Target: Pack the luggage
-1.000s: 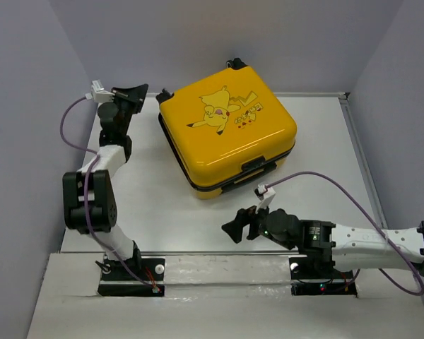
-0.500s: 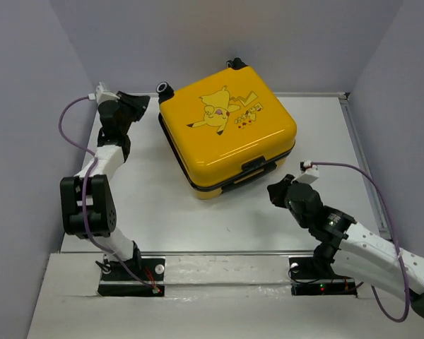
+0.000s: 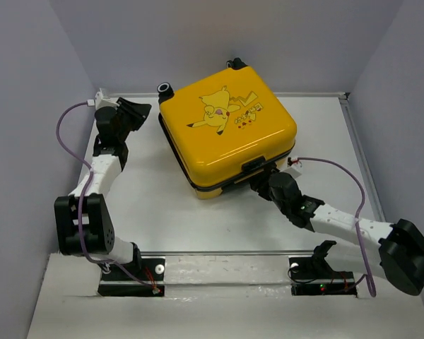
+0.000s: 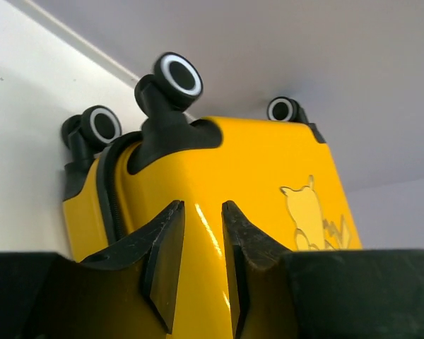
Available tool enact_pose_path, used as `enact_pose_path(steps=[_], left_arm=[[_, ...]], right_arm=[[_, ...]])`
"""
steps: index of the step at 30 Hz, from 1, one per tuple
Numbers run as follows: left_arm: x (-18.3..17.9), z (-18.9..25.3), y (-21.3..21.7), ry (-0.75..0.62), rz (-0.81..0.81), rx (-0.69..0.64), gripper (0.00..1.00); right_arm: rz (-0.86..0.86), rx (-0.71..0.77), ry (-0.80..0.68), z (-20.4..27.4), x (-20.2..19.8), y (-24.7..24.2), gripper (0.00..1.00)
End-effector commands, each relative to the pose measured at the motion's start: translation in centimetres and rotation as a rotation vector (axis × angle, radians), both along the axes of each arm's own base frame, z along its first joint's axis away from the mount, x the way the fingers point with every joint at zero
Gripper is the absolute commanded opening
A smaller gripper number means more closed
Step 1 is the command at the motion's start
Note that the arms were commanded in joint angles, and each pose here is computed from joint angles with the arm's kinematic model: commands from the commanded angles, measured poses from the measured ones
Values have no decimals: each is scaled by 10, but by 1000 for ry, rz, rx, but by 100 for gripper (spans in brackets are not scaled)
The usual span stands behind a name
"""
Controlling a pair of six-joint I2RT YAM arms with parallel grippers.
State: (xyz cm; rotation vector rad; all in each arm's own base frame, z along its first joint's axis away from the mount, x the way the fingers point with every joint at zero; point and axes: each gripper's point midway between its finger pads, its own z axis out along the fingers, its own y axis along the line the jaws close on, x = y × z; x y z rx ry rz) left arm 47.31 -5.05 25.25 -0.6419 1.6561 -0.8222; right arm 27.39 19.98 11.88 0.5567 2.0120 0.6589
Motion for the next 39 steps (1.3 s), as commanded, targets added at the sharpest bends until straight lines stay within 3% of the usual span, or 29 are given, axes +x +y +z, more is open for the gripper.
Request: enact_pose_path(steps=[1,7,8,11,17,19,20,22,23,25,29,30,31,33,34,36,37,39], left_arm=[[-19,25,-9,-76,-48,16,39],[-34,38,-8,-113,-37,27,40],[-34,39,-7,-116,-35,29,40],[-35,37,-6,-113,-31,35,40],[-36,42,3,-106,13,75,45],[-37,42,6,-101,32,80,49],[-37,43,6,-101,35,79,49],[-37,41,7,-90,43,79,52],[-38,41,8,-89,47,78,53],[-40,38,9,-76,54,85,54],[-42,37,10,-68,63,119,73],[-39,37,5,-61,50,134,79],[-37,35,1,-50,34,145,81],[-24,34,-21,-35,-37,174,83],[-21,31,-27,-25,-71,210,84],[-6,19,-40,6,-118,250,84],[1,33,-51,-32,-146,286,84],[17,36,-66,-52,-186,317,84]], right_arm=[[-81,238,-71,14,27,19,50],[-173,388,-15,-30,40,23,51],[-181,388,-9,-35,42,23,47],[-175,372,4,-48,44,27,7],[-184,233,-28,-51,10,-27,7],[-231,98,31,-68,-12,-59,7],[-247,132,-53,-35,-12,-69,7],[-272,36,-37,-34,-29,-93,7],[-281,89,-108,-7,-32,-99,7],[-342,18,-112,5,-43,-125,7],[-404,-41,-210,49,-52,-154,7],[-415,-81,-212,57,-51,-158,29],[-419,-118,-207,60,-50,-161,60],[-414,-172,-185,62,-47,-161,82],[-422,-218,-157,63,-45,-163,87],[-442,-259,-135,61,-44,-167,86],[-457,-282,-127,59,-44,-170,74],[-460,-301,-126,58,-46,-173,61]])
